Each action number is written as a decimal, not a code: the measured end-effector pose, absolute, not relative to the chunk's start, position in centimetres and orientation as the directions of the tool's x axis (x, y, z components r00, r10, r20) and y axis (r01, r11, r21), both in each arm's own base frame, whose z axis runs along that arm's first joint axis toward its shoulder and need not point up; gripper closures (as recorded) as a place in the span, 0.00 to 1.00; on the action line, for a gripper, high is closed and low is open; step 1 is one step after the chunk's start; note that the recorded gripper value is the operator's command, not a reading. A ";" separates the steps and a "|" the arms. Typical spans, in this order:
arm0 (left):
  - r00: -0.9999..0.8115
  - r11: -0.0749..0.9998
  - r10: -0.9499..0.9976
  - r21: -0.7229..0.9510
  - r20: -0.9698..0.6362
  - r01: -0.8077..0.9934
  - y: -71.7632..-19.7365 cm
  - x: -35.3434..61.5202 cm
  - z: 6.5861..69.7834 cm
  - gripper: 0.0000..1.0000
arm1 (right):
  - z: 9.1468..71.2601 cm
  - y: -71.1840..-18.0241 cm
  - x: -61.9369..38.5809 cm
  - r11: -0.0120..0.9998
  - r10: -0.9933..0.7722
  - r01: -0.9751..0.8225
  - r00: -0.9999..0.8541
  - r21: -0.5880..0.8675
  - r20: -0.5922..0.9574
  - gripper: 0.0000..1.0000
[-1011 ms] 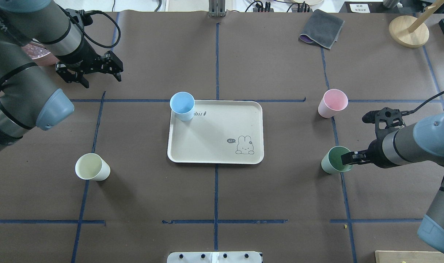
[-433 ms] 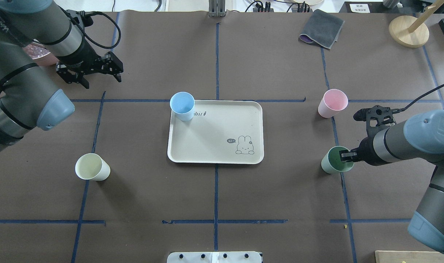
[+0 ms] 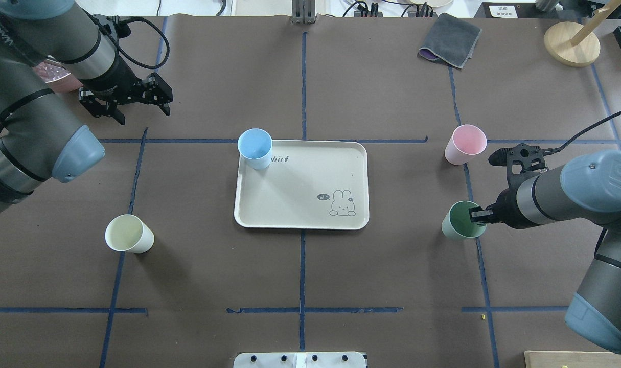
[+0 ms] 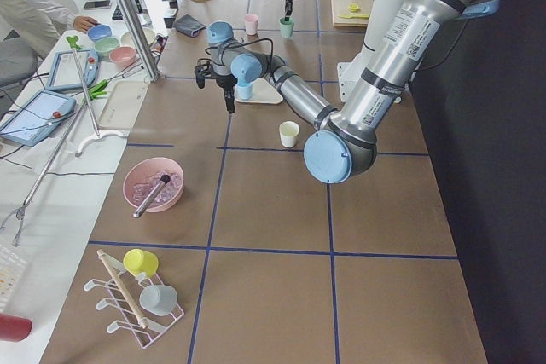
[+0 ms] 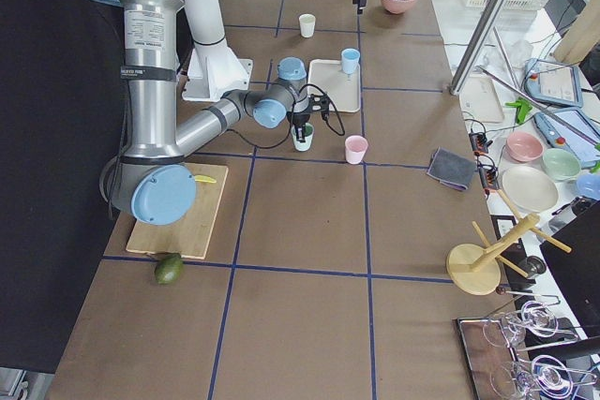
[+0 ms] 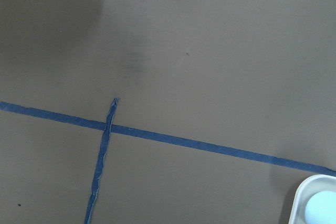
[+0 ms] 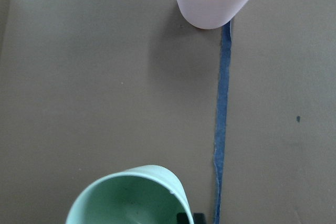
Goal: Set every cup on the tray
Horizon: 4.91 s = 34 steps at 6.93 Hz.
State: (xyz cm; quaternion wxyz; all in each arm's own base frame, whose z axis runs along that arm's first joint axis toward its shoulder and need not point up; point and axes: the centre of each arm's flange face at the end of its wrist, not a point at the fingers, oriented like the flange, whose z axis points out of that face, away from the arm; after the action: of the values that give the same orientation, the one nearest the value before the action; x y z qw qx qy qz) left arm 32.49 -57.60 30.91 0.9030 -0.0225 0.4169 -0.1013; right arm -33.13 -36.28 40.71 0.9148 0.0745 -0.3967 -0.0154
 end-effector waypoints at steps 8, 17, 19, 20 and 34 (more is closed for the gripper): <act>0.632 0.978 -0.206 -0.130 -0.747 0.165 -57.6 32.7 31.0 0.01 | 23.9 -44.2 -47.5 0.974 0.207 -0.205 0.618 -0.099 0.759 0.93; 0.635 0.979 -0.202 -0.128 -0.746 0.161 -57.5 32.6 31.3 0.01 | 25.1 -47.0 -42.3 0.979 0.178 -0.189 0.612 -0.076 0.771 0.00; 0.635 0.979 -0.202 -0.129 -0.746 0.161 -55.5 31.2 32.5 0.00 | 27.7 -50.9 -36.3 0.993 0.069 -0.113 0.673 0.011 0.736 0.00; 0.634 0.979 -0.200 -0.126 -0.747 0.160 -53.3 29.6 33.6 0.00 | 29.2 -52.8 -32.8 0.997 0.002 -0.059 0.705 0.056 0.709 0.00; 0.665 0.966 -0.256 -0.201 -0.702 0.160 -35.8 34.2 41.6 0.80 | 35.5 -54.5 -25.6 0.994 -0.104 0.051 0.729 0.098 0.677 0.00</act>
State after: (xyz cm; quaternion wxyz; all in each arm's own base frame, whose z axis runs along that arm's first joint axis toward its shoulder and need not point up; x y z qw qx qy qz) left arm 34.22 -35.85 41.58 0.9102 -0.0613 0.3933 -0.1143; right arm -25.58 -54.45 35.48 0.9290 0.0365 -0.3660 -0.0417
